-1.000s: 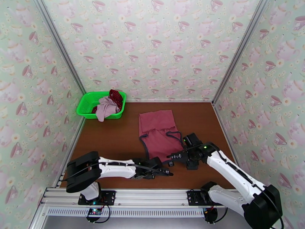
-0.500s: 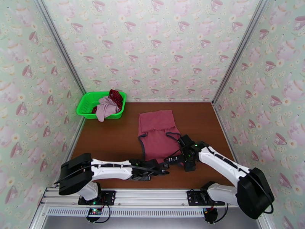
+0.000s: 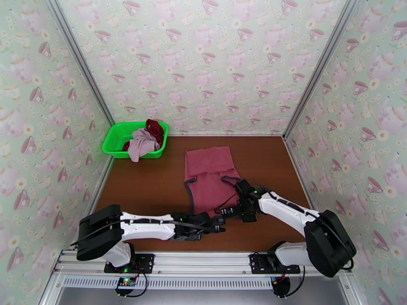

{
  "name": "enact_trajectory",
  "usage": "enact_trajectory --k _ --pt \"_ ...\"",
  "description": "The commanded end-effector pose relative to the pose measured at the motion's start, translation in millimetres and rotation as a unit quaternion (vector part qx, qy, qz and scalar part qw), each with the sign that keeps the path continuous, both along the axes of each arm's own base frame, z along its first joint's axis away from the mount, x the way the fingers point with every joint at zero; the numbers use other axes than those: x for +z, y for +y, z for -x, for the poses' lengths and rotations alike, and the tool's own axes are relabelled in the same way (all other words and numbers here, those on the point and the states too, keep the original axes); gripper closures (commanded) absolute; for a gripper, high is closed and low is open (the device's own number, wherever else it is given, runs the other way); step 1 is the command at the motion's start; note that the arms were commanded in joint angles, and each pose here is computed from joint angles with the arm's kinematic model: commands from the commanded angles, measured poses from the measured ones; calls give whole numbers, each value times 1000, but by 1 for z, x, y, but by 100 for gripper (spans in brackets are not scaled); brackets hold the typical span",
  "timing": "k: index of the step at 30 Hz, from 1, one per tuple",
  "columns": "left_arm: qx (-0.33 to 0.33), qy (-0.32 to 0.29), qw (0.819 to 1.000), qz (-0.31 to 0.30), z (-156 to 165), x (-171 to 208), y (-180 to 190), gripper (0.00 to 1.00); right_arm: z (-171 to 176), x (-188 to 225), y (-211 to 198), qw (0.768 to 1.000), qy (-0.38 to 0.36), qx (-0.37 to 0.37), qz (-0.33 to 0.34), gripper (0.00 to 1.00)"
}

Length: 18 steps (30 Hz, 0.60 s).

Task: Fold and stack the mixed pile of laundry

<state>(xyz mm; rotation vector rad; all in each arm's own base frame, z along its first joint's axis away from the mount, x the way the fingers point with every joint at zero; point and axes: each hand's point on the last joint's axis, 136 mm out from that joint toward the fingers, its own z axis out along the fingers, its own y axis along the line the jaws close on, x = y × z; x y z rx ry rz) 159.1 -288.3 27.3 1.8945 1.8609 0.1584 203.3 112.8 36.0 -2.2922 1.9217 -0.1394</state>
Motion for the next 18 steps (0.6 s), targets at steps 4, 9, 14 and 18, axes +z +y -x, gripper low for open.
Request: enact_trajectory --k 4,9,14,18 --pt "10 -47 998 36 -31 48 -4 100 -35 59 11 995 -77 -42 -56 100" --pt "12 -58 996 59 -75 89 -4 100 -78 102 19 981 -135 -87 -105 100" --pt "14 -70 994 80 -135 125 -2 100 -131 137 26 965 -195 -112 -132 100" --pt "24 -78 994 73 -192 136 5 100 -179 148 35 954 -223 -130 -151 100"
